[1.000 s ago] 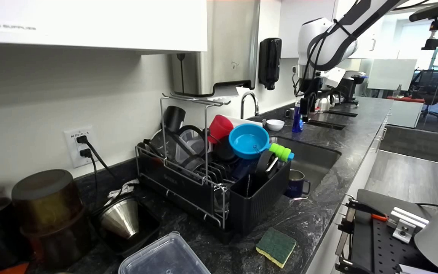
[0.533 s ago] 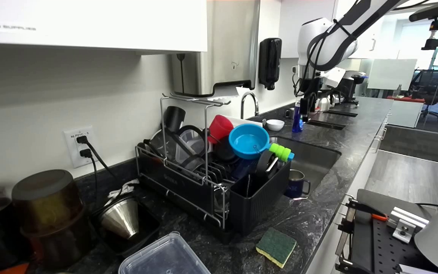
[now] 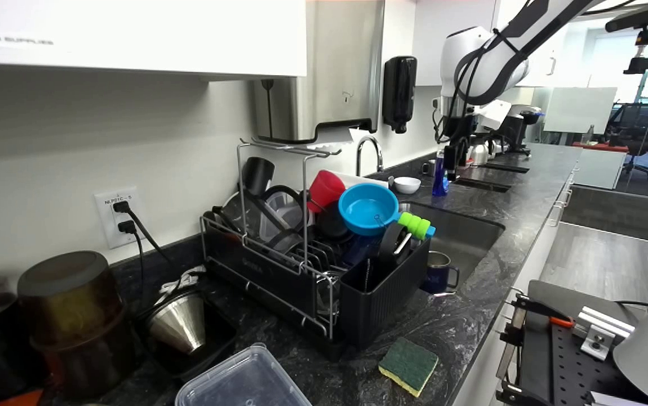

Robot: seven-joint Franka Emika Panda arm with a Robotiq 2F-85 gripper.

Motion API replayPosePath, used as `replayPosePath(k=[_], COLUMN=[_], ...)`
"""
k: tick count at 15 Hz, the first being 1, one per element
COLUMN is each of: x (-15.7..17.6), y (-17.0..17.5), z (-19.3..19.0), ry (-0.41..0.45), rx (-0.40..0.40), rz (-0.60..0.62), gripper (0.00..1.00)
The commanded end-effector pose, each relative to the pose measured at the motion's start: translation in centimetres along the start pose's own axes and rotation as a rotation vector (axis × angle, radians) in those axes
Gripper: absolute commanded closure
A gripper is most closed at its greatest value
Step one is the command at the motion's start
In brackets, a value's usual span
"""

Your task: Hang the blue mug in the sink on the washing rack.

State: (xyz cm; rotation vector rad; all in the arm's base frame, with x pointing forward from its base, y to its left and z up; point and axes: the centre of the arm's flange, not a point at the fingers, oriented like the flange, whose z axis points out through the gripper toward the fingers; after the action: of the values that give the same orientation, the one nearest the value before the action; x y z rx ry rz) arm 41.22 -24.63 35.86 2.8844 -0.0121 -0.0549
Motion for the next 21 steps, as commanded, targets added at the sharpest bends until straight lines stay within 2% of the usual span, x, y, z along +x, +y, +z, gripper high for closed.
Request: replayPosePath(k=[1,9,14,21], x=[0.8,2.0,2.7,3.5], y=[0.0,0.3,2.7,4.4], z=[2.6,11.7,15.5,20.6], ry=[-0.005,-0.097,-0.127,-0.2], rx=[0.01,0.045,0.084,0.135], rz=[0.01,0.018,0.07,0.058], gripper=[0.0,0.0,0.0,0.0])
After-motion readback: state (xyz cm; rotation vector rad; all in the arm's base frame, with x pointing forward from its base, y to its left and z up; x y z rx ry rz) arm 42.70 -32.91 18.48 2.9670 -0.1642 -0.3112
